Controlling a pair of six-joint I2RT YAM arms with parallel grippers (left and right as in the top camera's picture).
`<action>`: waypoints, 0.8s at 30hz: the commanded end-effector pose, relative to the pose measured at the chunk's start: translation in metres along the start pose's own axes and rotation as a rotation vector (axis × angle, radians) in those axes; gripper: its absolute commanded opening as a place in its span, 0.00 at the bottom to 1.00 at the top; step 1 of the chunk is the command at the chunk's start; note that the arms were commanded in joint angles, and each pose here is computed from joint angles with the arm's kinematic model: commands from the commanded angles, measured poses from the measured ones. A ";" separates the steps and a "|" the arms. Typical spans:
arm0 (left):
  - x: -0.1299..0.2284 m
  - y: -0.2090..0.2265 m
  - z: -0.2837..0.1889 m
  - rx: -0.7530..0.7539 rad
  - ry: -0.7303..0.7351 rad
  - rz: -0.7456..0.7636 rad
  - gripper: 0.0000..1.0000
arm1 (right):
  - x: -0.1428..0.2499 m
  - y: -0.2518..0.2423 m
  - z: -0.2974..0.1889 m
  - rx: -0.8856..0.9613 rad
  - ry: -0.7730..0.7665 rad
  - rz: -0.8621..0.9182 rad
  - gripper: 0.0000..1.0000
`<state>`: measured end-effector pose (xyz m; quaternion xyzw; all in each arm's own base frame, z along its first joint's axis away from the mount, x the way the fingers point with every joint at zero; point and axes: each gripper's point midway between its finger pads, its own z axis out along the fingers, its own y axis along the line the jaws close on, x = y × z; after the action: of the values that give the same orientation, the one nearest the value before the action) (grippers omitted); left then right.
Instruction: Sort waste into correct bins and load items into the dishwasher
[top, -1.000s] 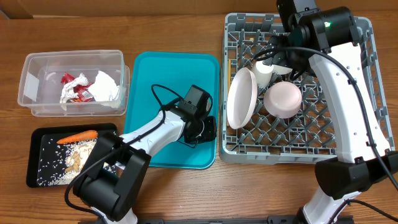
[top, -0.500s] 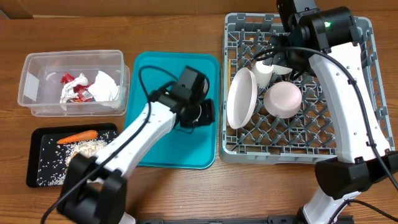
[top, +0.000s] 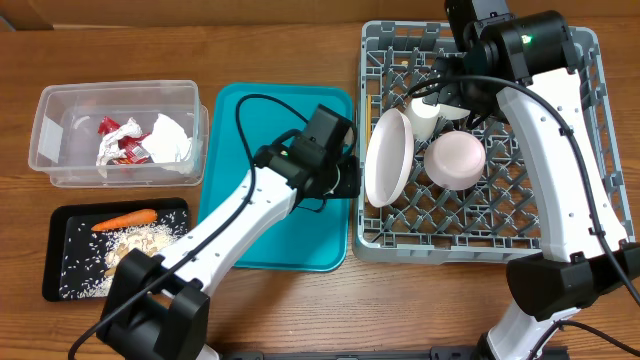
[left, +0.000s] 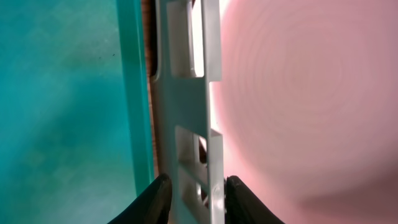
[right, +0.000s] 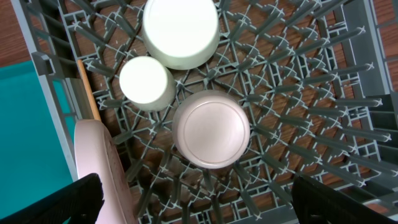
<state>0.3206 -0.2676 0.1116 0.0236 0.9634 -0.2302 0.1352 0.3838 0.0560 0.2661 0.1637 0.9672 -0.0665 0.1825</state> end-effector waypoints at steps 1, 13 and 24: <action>-0.007 0.000 0.004 -0.022 -0.034 0.042 0.32 | -0.006 -0.003 -0.022 -0.034 -0.058 0.019 1.00; 0.002 0.000 0.021 -0.055 -0.012 0.065 0.36 | -0.006 -0.003 -0.022 -0.034 -0.058 0.019 1.00; 0.009 -0.004 0.029 -0.032 0.021 0.068 0.19 | -0.006 -0.003 -0.022 -0.034 -0.058 0.019 1.00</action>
<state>0.3199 -0.2830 0.0880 0.0479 0.9670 -0.2100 0.1358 0.3839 0.0560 0.2661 0.1636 0.9672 -0.0666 0.1827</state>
